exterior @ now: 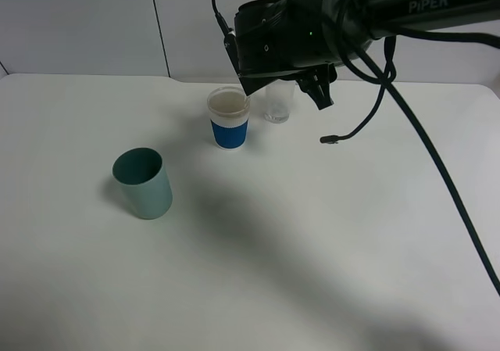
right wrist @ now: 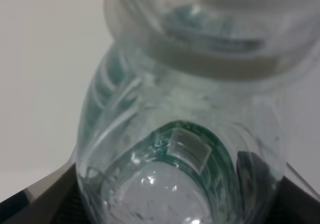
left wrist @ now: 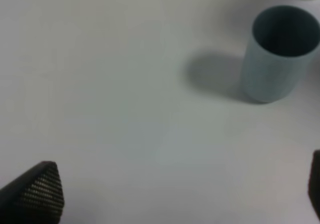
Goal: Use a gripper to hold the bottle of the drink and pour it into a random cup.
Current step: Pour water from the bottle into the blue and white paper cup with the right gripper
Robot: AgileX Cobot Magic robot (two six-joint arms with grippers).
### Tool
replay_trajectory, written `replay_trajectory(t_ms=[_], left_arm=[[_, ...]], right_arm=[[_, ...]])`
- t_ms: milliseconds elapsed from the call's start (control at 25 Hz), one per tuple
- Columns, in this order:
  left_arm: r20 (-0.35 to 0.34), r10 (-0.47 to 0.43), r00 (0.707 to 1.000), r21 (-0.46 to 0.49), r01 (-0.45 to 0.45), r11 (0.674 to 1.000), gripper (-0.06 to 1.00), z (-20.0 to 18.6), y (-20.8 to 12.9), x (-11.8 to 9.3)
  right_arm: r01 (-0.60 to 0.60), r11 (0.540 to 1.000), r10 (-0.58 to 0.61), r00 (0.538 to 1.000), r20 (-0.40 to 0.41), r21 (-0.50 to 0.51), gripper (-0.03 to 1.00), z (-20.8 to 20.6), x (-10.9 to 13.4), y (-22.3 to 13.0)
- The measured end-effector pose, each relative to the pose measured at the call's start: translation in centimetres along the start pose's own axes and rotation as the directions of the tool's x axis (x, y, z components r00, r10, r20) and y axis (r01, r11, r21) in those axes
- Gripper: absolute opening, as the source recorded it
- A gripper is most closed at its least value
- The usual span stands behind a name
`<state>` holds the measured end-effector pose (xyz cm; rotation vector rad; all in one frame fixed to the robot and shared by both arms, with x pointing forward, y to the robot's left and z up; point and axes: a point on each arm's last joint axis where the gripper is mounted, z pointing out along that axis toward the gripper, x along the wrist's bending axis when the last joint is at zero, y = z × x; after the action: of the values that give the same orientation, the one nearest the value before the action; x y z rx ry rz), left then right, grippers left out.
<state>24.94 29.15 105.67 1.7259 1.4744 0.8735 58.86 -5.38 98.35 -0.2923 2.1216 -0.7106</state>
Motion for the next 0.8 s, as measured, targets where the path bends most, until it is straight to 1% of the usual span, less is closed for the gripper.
replay_trajectory(t_ms=[280,800], left_arm=[[0.0,0.0,1.0,0.0,0.0,1.0,0.99,0.0,0.0,0.0],[0.0,0.0,1.0,0.0,0.0,1.0,0.99,0.0,0.0,0.0]], right_arm=[[0.01,1.0,-0.01,1.0,0.009,0.028,0.56,0.0,-0.08,-0.25],[-0.007,1.0,0.007,1.0,0.012,0.028,0.56,0.0,-0.11,-0.25]])
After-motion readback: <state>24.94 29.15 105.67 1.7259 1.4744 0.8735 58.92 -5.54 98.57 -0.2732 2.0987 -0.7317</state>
